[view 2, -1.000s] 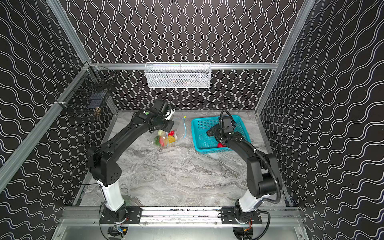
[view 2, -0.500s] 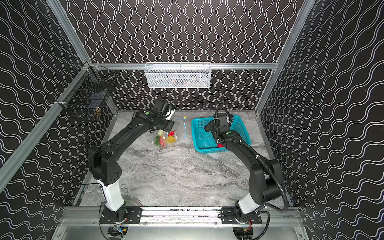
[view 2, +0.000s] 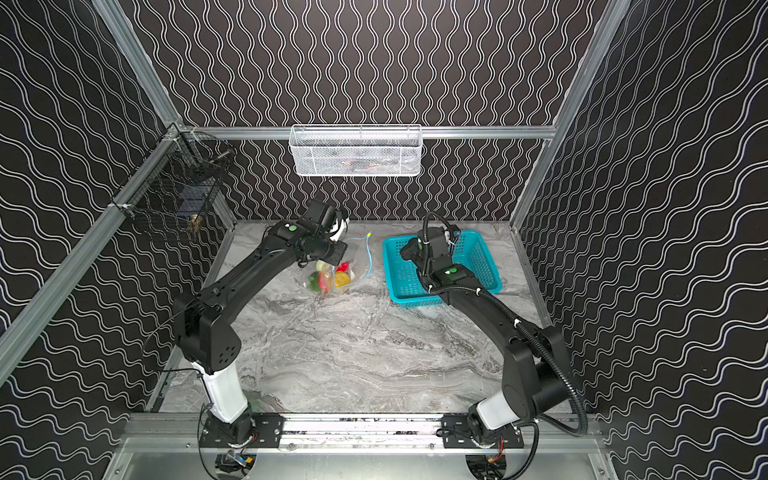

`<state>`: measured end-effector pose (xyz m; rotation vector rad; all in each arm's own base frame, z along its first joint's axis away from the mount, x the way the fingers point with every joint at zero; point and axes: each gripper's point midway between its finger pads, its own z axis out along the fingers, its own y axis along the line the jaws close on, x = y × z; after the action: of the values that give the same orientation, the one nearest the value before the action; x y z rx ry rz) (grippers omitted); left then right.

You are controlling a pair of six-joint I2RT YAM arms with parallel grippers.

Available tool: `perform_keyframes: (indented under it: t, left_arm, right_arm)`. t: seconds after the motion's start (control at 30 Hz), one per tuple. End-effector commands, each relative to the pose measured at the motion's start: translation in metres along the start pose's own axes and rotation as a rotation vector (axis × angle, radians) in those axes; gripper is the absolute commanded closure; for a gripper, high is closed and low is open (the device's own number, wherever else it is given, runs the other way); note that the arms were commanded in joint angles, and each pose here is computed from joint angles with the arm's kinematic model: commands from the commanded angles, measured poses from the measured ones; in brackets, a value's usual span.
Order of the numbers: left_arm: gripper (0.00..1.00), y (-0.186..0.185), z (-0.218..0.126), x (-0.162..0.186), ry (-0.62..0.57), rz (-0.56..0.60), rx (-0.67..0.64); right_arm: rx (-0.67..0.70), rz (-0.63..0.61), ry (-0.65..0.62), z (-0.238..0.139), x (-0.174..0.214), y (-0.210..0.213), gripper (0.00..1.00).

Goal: Place the food in the zip-top bag and seal the zipper
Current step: 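Lift the avocado and carry it toward the bag held by the left gripper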

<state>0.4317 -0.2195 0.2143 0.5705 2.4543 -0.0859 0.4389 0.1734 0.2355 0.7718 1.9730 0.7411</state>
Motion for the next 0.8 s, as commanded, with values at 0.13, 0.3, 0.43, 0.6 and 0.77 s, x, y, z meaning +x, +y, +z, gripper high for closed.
perform_keyframes:
  t: [0.13, 0.3, 0.43, 0.6, 0.77]
  left_arm:
    - [1.00, -0.001, -0.005, -0.005, -0.036, -0.018, 0.063]
    - [1.00, 0.003, -0.006, -0.006, -0.035, -0.026, 0.048]
    - [1.00, 0.008, -0.008, -0.007, -0.043, -0.041, 0.015]
    - [1.00, 0.011, -0.005, -0.007, -0.029, -0.039, 0.001]
    - [1.00, 0.008, -0.002, -0.006, -0.016, -0.042, 0.013]
  right_arm:
    - [-0.143, -0.011, 0.001, -0.008, 0.011, 0.042, 0.57]
    - [-0.180, -0.007, 0.049, -0.007, 0.035, 0.058, 0.58]
    - [-0.207, -0.031, 0.076, -0.006, 0.048, 0.073, 0.58]
    - [-0.226, -0.038, 0.095, -0.007, 0.062, 0.080, 0.58]
    - [-0.240, -0.033, 0.129, -0.003, 0.079, 0.082, 0.58]
